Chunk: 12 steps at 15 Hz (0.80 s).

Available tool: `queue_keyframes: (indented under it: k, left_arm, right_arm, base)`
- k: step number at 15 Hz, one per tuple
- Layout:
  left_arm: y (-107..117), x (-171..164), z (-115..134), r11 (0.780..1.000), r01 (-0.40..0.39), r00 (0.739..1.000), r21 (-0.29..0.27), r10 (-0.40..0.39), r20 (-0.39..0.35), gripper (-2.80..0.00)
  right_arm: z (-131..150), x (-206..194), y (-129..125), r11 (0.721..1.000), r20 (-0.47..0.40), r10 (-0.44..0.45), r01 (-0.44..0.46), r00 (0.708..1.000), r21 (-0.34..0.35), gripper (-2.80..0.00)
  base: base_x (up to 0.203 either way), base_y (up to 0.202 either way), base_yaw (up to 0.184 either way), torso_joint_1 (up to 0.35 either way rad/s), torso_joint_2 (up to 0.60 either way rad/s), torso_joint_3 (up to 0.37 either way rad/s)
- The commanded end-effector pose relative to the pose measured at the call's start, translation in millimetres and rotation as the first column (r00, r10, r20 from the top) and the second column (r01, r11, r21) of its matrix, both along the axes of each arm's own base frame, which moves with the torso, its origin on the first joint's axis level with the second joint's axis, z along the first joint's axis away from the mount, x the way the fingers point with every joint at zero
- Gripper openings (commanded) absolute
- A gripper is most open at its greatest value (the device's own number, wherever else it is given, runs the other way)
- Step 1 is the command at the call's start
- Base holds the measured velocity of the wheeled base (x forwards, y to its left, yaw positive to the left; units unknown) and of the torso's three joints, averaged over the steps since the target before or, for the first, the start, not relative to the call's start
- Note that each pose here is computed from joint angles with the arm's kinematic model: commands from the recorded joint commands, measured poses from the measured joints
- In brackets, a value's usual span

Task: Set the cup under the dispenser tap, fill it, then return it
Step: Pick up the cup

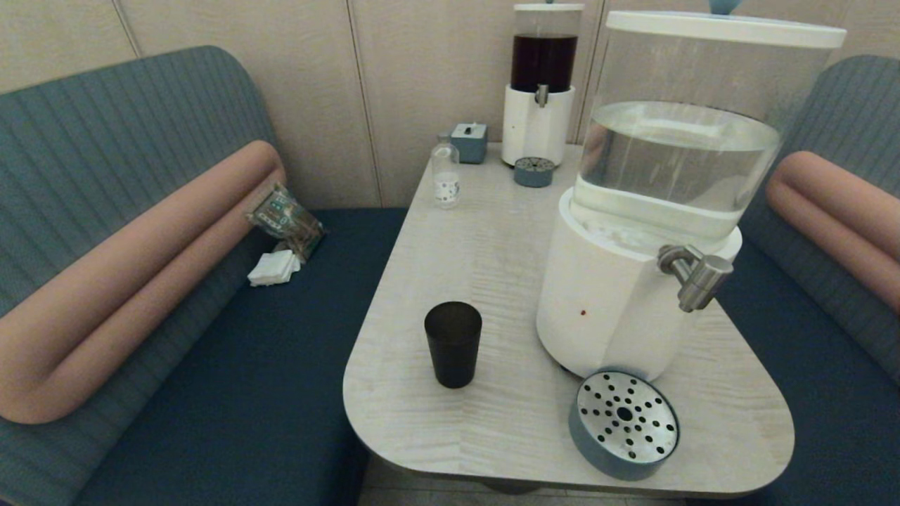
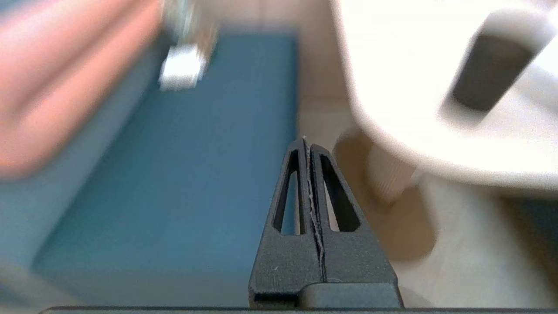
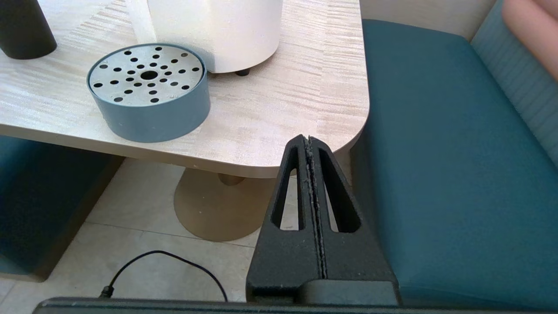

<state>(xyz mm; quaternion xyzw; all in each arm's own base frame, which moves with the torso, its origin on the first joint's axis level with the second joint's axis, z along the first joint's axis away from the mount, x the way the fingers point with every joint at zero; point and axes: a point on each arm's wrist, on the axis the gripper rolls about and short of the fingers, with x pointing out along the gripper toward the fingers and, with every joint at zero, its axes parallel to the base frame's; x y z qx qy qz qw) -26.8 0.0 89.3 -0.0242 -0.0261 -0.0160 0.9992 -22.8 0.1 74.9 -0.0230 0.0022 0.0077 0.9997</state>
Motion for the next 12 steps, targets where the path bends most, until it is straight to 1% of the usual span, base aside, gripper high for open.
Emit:
queue_keyframes:
  k: [1, 2, 3, 4, 5, 7, 8, 9, 10, 12]
  left_arm:
    - [-1, -12, 35, 0.998, 0.067, 0.995, -0.014, -0.066, 0.077, -2.80]
    - [-2, -20, 58, 0.993, 0.116, 0.987, -0.024, -0.113, 0.111, -2.80]
    - [-3, -26, 89, 0.982, 0.184, 0.975, -0.041, -0.178, 0.132, -2.80]
    - [-4, -20, 114, 0.969, 0.238, 0.967, -0.069, -0.229, 0.108, -2.80]
    - [-5, -5, 138, 0.958, 0.271, 0.961, -0.098, -0.264, 0.080, -2.80]
    - [-8, 41, 182, 0.934, 0.329, 0.944, -0.137, -0.325, 0.051, -2.80]
    - [-9, 67, 195, 0.919, 0.365, 0.931, -0.148, -0.364, 0.040, -2.80]
    - [-11, 96, 204, 0.899, 0.410, 0.911, -0.155, -0.410, 0.028, -2.80]
    - [-13, 125, 208, 0.881, 0.446, 0.893, -0.160, -0.449, 0.021, -2.80]
    - [-17, 183, 203, 0.853, 0.496, 0.865, -0.160, -0.502, 0.006, -2.80]
  right_arm:
    - [0, 0, 0, 1.000, -0.001, 0.001, -0.001, 1.000, 0.005, -2.80]
    - [0, 0, 0, 1.000, 0.000, 0.000, 0.000, 1.000, 0.011, -2.80]
    - [0, 0, 0, 1.000, -0.001, 0.000, 0.000, 1.000, 0.022, -2.80]
    - [0, 0, 0, 1.000, 0.001, 0.000, 0.000, 1.000, 0.024, -2.80]
    - [0, 0, 0, 1.000, 0.000, 0.000, 0.000, 1.000, 0.024, -2.80]
    - [0, 0, 0, 1.000, 0.000, 0.000, 0.000, 1.000, 0.024, -2.80]
    - [0, 0, 0, 1.000, 0.000, 0.000, 0.000, 1.000, 0.024, -2.80]
    - [0, 0, 0, 1.000, 0.000, 0.000, 0.000, 1.000, 0.024, -2.80]
    - [0, 0, 0, 1.000, 0.000, 0.000, 0.000, 1.000, 0.024, -2.80]
    - [0, 0, 0, 1.000, 0.001, 0.000, 0.000, 1.000, 0.024, -2.80]
  base:
    - [0.000, 0.000, 0.000, 0.000, 0.00, 0.000]
    - [0.000, 0.000, 0.000, 0.000, 0.00, 0.000]
    - [0.000, 0.000, 0.000, 0.000, 0.00, 0.000]
    - [0.000, 0.000, 0.000, 0.000, 0.00, 0.000]
    - [0.000, 0.000, 0.000, 0.000, 0.00, 0.000]
    - [0.000, 0.000, 0.000, 0.000, 0.00, 0.000]
    - [0.000, 0.000, 0.000, 0.000, 0.00, 0.000]
    - [0.000, 0.000, 0.000, 0.000, 0.00, 0.000]
    - [0.000, 0.000, 0.000, 0.000, 0.00, 0.000]
    - [0.000, 0.000, 0.000, 0.000, 0.00, 0.000]
